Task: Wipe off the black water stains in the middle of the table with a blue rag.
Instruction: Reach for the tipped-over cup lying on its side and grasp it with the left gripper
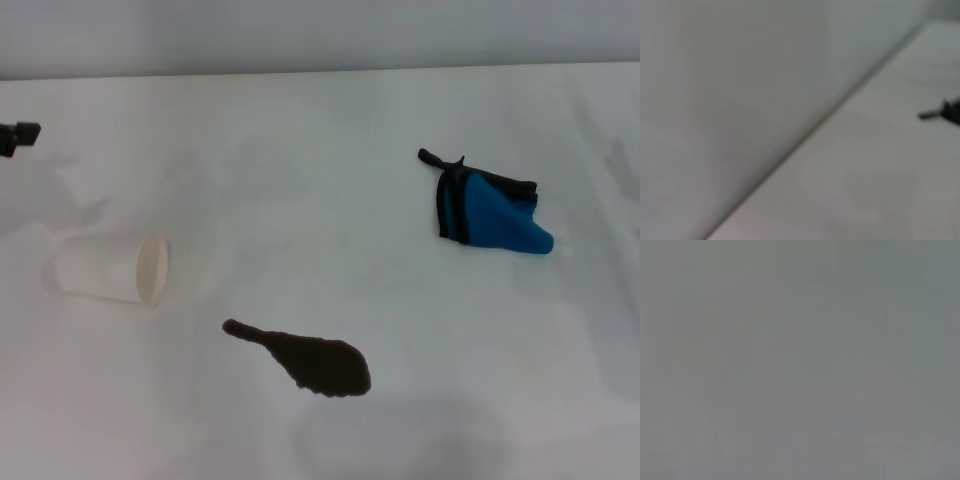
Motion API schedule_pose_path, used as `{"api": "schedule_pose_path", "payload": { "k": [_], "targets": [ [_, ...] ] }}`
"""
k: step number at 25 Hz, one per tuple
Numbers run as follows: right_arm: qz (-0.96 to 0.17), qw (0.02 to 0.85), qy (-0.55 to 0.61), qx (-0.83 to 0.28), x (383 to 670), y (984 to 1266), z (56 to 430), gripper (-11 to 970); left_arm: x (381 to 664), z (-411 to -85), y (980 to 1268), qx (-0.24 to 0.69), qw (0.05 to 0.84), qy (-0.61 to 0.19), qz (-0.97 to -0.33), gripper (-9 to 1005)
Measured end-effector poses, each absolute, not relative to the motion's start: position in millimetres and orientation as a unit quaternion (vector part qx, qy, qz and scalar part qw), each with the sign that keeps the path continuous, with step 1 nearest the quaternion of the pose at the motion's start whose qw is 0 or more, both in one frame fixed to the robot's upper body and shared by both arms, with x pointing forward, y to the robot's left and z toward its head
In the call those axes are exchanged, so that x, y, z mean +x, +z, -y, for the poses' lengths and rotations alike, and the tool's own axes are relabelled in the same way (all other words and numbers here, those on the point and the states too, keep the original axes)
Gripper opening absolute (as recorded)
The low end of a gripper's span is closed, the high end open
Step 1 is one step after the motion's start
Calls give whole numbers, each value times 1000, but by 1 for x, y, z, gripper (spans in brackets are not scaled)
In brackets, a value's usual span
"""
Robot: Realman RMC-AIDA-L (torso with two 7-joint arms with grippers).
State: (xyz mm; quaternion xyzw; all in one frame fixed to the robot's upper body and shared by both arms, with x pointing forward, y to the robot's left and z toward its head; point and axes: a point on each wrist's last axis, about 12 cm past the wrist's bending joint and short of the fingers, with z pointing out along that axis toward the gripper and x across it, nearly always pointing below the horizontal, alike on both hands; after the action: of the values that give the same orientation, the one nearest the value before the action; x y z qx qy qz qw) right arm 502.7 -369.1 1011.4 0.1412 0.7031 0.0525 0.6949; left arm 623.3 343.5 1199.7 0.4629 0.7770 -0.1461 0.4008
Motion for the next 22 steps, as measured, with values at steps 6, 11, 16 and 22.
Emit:
{"api": "schedule_pose_path", "payload": {
  "k": [6, 11, 16, 22],
  "targets": [
    [-700, 698, 55, 141, 507, 1013, 367, 870, 632, -326, 1215, 541, 342, -121, -758, 884],
    [-692, 703, 63, 155, 513, 1017, 366, 871, 639, -312, 1225, 596, 305, -95, -737, 884],
    [-674, 713, 58, 184, 520, 1023, 371, 870, 644, -297, 1231, 643, 272, -67, -712, 884],
    [-679, 705, 47, 200, 525, 1023, 376, 870, 642, -274, 1223, 684, 236, -65, -688, 884]
  ]
}}
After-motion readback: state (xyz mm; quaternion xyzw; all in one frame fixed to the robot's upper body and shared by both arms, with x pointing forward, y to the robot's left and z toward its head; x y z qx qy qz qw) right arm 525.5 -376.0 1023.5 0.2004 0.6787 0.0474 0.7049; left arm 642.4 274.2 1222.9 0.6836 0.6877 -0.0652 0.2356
